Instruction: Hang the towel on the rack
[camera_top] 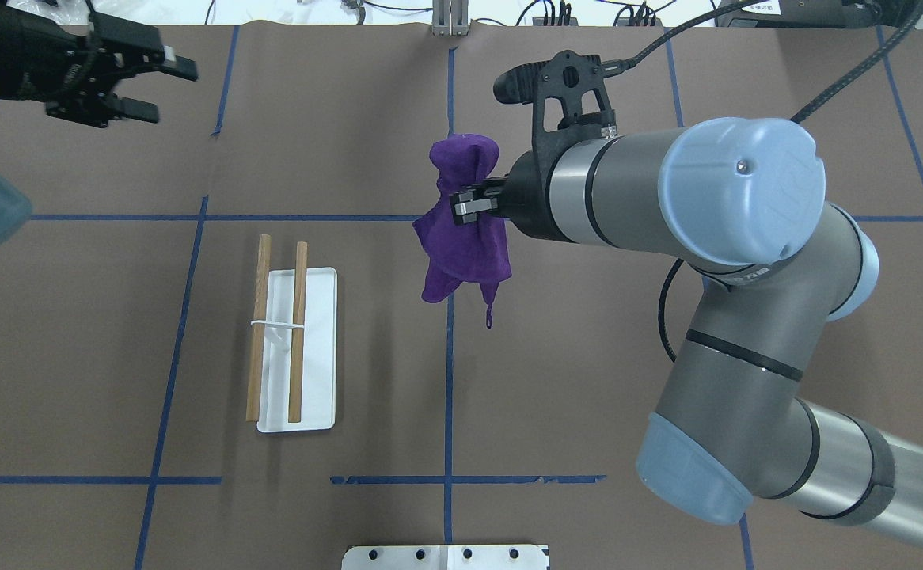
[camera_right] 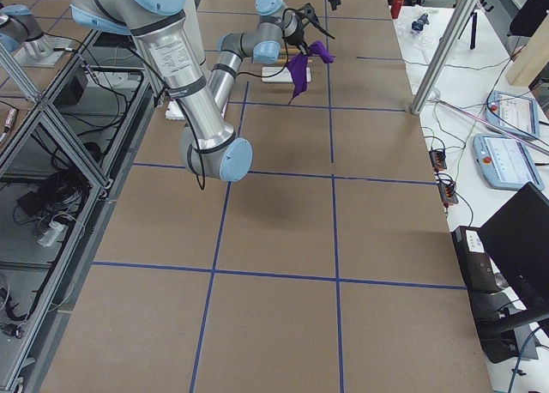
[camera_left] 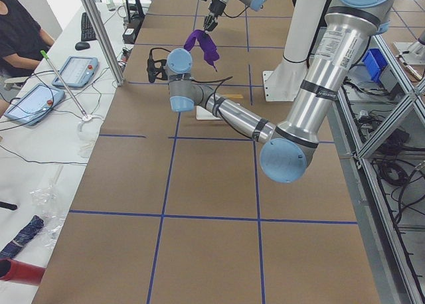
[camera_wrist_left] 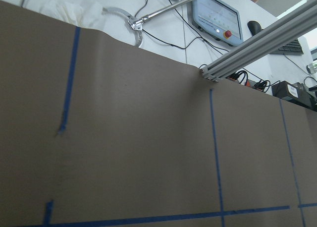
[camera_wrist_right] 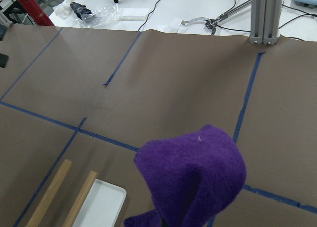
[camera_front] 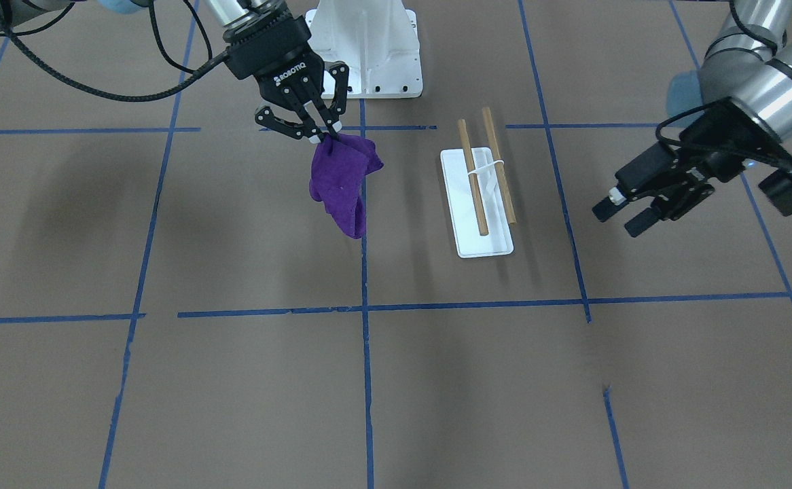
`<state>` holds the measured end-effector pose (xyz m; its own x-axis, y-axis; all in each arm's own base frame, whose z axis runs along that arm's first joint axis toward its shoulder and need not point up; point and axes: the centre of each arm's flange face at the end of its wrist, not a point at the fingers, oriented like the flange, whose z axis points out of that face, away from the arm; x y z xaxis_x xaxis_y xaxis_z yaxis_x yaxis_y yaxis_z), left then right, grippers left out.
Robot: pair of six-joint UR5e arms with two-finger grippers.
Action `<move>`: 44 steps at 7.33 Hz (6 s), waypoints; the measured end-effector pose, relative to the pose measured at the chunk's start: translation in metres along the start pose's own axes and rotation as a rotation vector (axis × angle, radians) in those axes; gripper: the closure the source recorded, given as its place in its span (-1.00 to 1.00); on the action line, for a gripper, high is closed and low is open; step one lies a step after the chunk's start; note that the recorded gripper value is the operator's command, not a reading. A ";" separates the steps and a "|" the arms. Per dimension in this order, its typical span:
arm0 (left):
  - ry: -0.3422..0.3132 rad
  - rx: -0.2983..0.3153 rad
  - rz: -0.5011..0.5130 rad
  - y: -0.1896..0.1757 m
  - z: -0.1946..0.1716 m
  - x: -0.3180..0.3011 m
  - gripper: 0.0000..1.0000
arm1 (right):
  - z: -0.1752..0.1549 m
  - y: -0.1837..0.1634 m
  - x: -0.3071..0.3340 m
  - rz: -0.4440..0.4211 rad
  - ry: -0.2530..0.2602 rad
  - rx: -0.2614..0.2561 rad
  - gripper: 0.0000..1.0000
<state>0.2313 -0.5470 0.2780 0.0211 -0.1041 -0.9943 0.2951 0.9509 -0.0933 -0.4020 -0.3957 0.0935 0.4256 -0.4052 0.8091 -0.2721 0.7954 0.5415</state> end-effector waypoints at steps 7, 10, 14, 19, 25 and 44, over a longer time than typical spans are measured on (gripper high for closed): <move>0.127 -0.200 -0.274 0.099 0.097 0.124 -1.00 | -0.014 0.004 -0.022 -0.010 -0.092 0.034 1.00; 0.156 -0.164 -0.317 0.104 0.105 0.139 -1.00 | -0.024 0.009 -0.026 -0.011 -0.112 0.037 1.00; 0.157 -0.179 -0.362 0.110 0.114 0.145 -1.00 | -0.026 0.016 -0.034 -0.015 -0.126 0.035 1.00; 0.151 -0.195 -0.364 0.119 0.120 0.145 1.00 | -0.029 0.016 -0.035 -0.016 -0.130 0.039 1.00; 0.176 -0.181 -0.329 0.112 0.106 0.148 1.00 | -0.033 0.016 -0.030 -0.014 -0.127 0.043 -1.00; -0.021 0.694 -0.146 0.289 0.098 0.149 1.00 | -0.204 0.050 0.469 0.075 0.363 -0.642 -1.00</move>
<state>0.4138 -0.3163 0.1079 -0.0485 -0.2285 -0.9723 0.8366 0.5226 -0.1646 -0.0400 -0.4541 0.4535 0.7146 -0.2534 0.6520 0.1990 0.9672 0.1578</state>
